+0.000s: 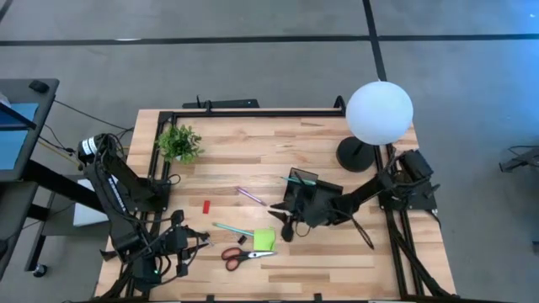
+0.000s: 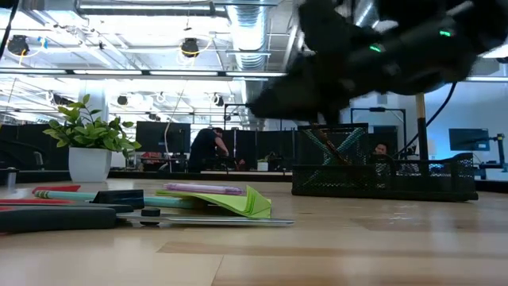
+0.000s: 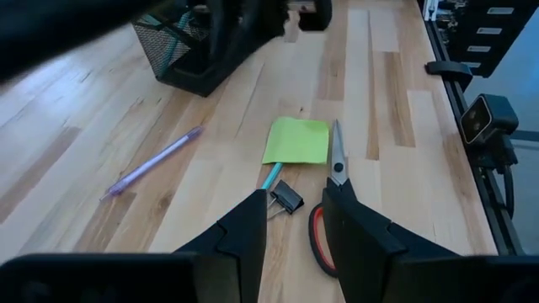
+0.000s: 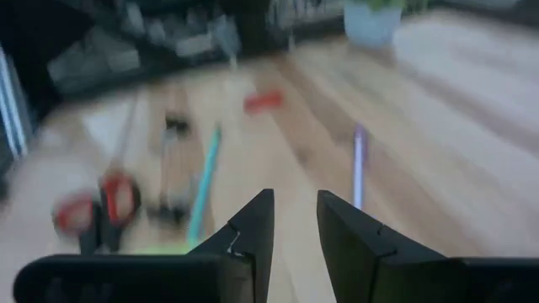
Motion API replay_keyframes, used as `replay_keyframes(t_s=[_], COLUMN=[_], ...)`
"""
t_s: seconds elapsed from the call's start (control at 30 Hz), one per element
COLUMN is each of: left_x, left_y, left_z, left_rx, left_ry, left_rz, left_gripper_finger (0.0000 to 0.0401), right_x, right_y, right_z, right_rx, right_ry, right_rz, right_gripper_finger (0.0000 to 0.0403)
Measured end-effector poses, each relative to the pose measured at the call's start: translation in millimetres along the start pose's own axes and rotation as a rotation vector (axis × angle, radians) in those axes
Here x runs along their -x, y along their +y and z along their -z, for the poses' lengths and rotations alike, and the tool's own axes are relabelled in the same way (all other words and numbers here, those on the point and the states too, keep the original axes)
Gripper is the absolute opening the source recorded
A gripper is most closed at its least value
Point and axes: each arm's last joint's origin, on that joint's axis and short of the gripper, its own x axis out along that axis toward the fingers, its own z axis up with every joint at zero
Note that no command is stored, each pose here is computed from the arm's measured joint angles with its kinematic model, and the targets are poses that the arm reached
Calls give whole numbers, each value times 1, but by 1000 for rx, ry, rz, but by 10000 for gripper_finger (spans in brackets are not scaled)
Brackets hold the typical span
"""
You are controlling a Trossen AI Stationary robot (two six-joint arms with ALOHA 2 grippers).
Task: Pick and place office supplies into organizer
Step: Put the purple pen into the desk organizer
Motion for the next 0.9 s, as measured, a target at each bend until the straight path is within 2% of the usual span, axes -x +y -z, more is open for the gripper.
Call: replay_keyframes(t_s=[0.13, 0.27, 0.33, 0.5, 0.6, 0.73, 0.9], left_x=[0, 0, 0, 0, 0, 0, 0], left_y=[0, 0, 0, 0, 0, 0, 0], left_z=[0, 0, 0, 0, 0, 0, 0], left_rx=[0, 3, 0, -38, -41, -41, -40], left_ry=[0, -6, -5, 1, 2, 5, 6], left_rz=[0, -1, -2, 1, 1, 2, 3], left_gripper_finger=[114, 114, 114, 114, 114, 114, 114], right_x=[-22, -45, -56, -68, -72, -75, -70], right_y=[-8, -12, -14, -16, -20, -23, -12], right_z=[17, 20, 19, 1, 1, 1, 6], right_rx=[-26, -52, -33, 100, 144, 85, 101], right_ry=[36, 43, 66, 50, 113, 167, 186], right_rz=[46, 52, -3, -2, 27, 58, 63], right_gripper_finger=[86, 86, 87, 97, 116, 156, 204])
